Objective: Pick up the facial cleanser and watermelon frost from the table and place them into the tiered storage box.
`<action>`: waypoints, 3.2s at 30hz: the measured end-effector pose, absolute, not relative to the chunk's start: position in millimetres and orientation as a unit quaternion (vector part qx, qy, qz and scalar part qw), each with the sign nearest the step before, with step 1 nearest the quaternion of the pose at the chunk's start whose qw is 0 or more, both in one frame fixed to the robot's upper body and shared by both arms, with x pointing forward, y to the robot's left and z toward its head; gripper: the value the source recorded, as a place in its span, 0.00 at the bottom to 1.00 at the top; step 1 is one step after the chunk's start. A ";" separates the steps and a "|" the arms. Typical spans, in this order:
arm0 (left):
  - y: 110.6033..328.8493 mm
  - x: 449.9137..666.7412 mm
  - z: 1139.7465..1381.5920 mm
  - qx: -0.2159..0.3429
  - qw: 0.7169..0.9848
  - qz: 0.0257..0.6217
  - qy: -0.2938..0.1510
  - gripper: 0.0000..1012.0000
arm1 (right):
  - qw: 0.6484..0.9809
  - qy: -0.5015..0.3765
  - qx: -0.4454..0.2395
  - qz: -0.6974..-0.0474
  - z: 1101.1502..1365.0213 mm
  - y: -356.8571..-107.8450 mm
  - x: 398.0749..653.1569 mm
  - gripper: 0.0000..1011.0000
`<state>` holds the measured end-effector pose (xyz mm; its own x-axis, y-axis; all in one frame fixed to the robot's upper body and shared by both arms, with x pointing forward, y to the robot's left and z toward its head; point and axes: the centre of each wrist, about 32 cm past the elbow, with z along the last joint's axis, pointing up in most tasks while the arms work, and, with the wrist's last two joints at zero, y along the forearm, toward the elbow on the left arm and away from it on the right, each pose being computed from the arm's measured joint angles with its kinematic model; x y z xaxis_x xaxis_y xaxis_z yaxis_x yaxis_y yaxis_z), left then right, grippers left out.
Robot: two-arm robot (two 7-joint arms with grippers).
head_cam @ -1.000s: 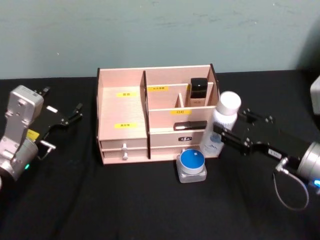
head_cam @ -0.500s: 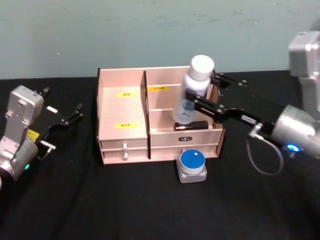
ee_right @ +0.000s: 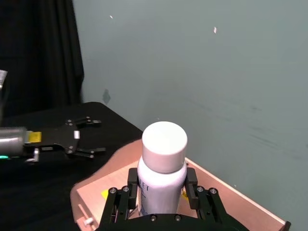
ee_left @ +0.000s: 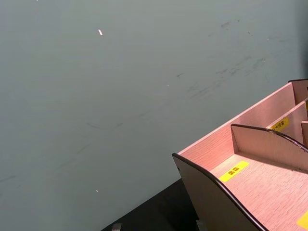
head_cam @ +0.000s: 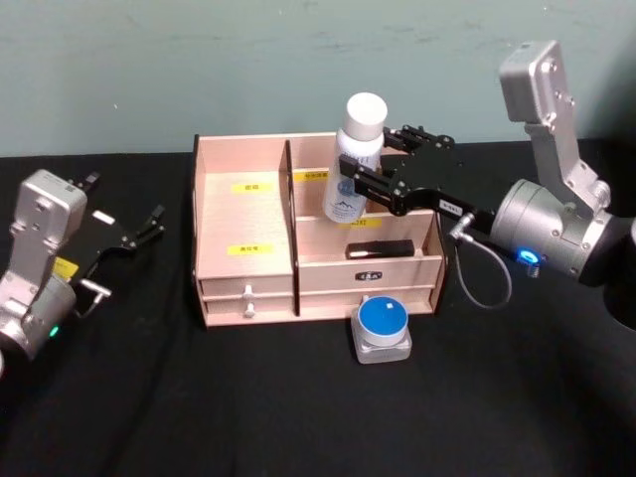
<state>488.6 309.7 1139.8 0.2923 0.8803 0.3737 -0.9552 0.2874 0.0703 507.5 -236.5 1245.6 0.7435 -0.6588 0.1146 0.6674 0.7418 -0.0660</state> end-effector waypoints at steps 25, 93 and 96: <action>309.7 488.6 1139.8 0.141 0.791 0.580 -0.132 0.99 | 0.928 -0.029 -0.058 -0.367 1229.6 -229.5 549.1 0.59; 309.7 488.6 1139.8 0.141 0.791 0.580 -0.132 0.99 | 0.931 0.008 -0.096 -0.353 1202.2 -221.8 572.3 0.86; 309.7 488.6 1139.7 0.141 0.791 0.580 -0.132 0.99 | 0.931 0.008 -0.096 -0.353 1202.2 -222.1 572.2 0.95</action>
<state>488.6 309.7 1139.7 0.2923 0.8803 0.3737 -0.9552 0.2873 0.0703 572.2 -222.1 1202.2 0.7505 -0.6588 0.0529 0.6558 0.7323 -0.1834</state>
